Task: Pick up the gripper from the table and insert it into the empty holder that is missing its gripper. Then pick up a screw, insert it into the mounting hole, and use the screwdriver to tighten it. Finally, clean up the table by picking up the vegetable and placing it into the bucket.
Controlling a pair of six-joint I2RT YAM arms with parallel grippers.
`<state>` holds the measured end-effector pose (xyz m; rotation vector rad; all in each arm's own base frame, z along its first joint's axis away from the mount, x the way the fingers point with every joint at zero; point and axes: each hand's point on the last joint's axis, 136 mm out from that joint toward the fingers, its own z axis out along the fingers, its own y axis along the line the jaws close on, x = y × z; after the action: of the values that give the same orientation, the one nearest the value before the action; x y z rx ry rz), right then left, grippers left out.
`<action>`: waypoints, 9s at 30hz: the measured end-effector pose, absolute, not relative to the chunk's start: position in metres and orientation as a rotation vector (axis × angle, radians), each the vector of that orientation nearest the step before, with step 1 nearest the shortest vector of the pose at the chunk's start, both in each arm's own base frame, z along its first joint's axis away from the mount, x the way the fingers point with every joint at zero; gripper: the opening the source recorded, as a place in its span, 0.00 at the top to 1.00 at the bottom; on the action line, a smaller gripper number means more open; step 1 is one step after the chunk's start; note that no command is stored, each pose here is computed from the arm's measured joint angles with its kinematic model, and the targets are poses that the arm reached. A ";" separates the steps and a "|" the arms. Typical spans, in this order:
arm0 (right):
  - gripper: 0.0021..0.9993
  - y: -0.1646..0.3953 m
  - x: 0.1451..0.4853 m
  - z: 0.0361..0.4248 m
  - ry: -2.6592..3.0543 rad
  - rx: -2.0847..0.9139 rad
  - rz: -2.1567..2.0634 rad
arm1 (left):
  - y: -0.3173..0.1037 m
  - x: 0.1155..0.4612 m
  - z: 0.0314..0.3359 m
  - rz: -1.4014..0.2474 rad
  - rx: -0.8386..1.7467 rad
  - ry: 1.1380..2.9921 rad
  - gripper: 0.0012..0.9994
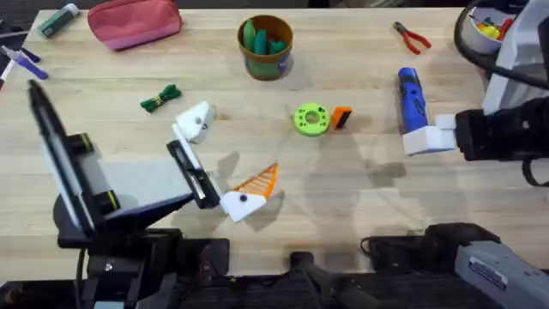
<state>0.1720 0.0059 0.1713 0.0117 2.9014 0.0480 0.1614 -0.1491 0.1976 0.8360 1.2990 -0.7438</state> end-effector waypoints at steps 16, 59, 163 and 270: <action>0.01 0.006 0.172 0.171 2.901 0.012 0.048 | -0.157 0.148 0.165 -0.939 0.833 1.464 0.01; 0.01 0.006 0.172 0.171 2.901 0.012 0.048 | -0.162 0.135 0.159 -0.944 0.943 1.417 0.01; 0.17 0.127 0.297 0.097 2.998 -0.136 0.041 | -0.162 0.135 0.159 -0.944 0.943 1.417 0.01; 0.99 0.142 0.286 0.246 2.667 -0.044 0.379 | -0.162 0.135 0.159 -0.945 0.943 1.417 0.01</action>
<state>0.2861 0.1422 0.2461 -0.0444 2.6670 0.3793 0.1353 -0.1620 0.1587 0.9431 1.4175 -0.9449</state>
